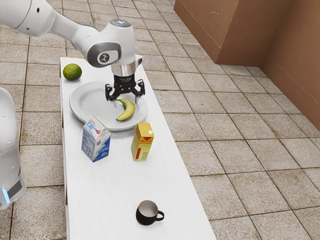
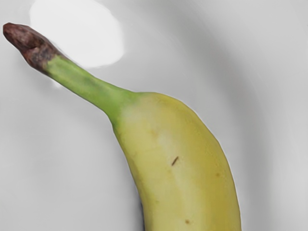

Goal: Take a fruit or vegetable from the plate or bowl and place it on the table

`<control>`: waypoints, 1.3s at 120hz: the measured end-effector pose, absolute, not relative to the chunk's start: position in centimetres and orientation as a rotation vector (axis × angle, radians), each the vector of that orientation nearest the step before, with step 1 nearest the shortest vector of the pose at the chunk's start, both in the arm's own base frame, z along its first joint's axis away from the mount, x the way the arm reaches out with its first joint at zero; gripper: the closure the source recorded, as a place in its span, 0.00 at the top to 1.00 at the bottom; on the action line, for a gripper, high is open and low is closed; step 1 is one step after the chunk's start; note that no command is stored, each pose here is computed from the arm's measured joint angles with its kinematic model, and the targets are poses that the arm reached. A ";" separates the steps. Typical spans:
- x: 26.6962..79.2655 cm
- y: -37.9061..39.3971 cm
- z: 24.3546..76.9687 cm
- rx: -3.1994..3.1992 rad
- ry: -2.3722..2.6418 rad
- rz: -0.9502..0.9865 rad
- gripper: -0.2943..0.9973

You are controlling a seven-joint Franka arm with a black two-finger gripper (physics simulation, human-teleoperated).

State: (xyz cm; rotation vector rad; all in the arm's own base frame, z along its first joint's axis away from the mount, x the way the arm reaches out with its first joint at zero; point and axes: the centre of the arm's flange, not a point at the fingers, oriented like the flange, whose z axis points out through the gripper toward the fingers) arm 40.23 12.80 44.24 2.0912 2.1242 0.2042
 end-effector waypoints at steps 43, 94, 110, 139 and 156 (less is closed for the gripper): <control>41.0 11.8 42.9 2.126 2.118 0.189 0.46; 41.1 10.0 45.1 2.166 2.073 0.222 0.35; 39.3 12.1 47.7 2.092 2.115 0.273 0.34; 35.4 21.0 53.3 1.860 2.248 0.395 0.32; 35.8 23.4 54.6 1.878 2.277 0.423 0.32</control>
